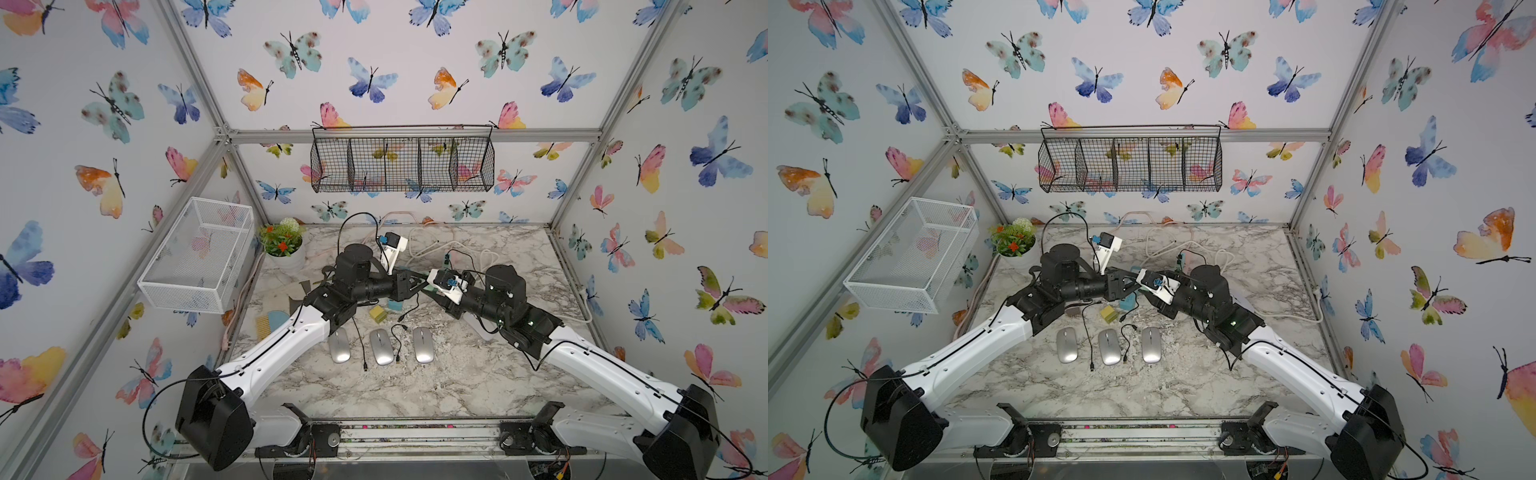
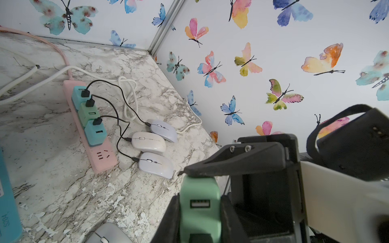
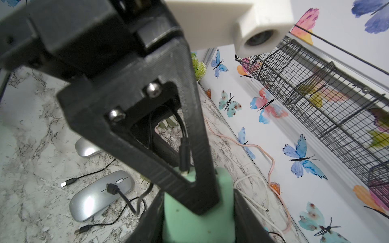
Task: Unplug the wireless mouse
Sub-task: Remove the power cord from the plug.
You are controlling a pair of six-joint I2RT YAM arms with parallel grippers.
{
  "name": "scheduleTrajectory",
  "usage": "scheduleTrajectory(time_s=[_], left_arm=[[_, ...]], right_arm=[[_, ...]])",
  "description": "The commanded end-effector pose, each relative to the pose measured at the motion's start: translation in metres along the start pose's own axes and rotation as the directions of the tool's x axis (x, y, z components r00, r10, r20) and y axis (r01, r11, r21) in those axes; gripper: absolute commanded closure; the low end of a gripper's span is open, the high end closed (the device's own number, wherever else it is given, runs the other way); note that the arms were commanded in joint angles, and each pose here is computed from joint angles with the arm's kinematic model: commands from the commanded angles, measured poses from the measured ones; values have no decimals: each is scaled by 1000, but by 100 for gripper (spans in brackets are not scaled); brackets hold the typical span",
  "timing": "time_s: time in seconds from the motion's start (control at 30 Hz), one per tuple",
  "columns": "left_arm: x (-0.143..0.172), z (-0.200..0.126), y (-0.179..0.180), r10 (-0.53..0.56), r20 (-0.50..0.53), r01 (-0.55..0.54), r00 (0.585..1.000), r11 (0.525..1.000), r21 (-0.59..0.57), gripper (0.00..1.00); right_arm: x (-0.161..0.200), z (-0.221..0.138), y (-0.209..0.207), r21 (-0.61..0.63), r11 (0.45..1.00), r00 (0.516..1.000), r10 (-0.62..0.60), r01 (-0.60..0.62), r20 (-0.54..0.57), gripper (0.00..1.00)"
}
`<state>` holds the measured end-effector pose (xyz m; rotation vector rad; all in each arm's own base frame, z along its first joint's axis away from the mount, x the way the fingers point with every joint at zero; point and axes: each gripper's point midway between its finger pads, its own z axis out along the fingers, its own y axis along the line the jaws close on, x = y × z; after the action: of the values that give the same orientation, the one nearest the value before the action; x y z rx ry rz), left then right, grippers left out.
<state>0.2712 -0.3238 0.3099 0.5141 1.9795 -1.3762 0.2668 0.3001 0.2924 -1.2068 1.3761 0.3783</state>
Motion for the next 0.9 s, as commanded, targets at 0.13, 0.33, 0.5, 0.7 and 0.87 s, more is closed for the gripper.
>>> scheduleTrajectory(time_s=[0.13, 0.33, 0.5, 0.7, 0.87], left_arm=[[-19, -28, 7, 72, 93, -62, 993, 992, -111, 29], [-18, -39, 7, 84, 73, -79, 994, 995, -68, 34], [-4, -33, 2, 91, 0, -91, 996, 996, 1, 34], [4, -31, -4, 112, -41, -110, 993, 993, 51, 44], [3, -33, -7, 137, -43, -134, 990, 989, 57, 72]], right_arm=[[7, -10, -3, 51, 999, 1000, 22, -21, -21, 75], [8, -15, -2, 56, 998, 999, 22, -21, -23, 75], [7, -15, -1, 50, 999, 1000, 23, -22, -18, 76], [7, -15, -2, 54, 998, 1000, 23, -22, -17, 76], [11, -14, -3, 63, 998, 999, 26, -24, -28, 77]])
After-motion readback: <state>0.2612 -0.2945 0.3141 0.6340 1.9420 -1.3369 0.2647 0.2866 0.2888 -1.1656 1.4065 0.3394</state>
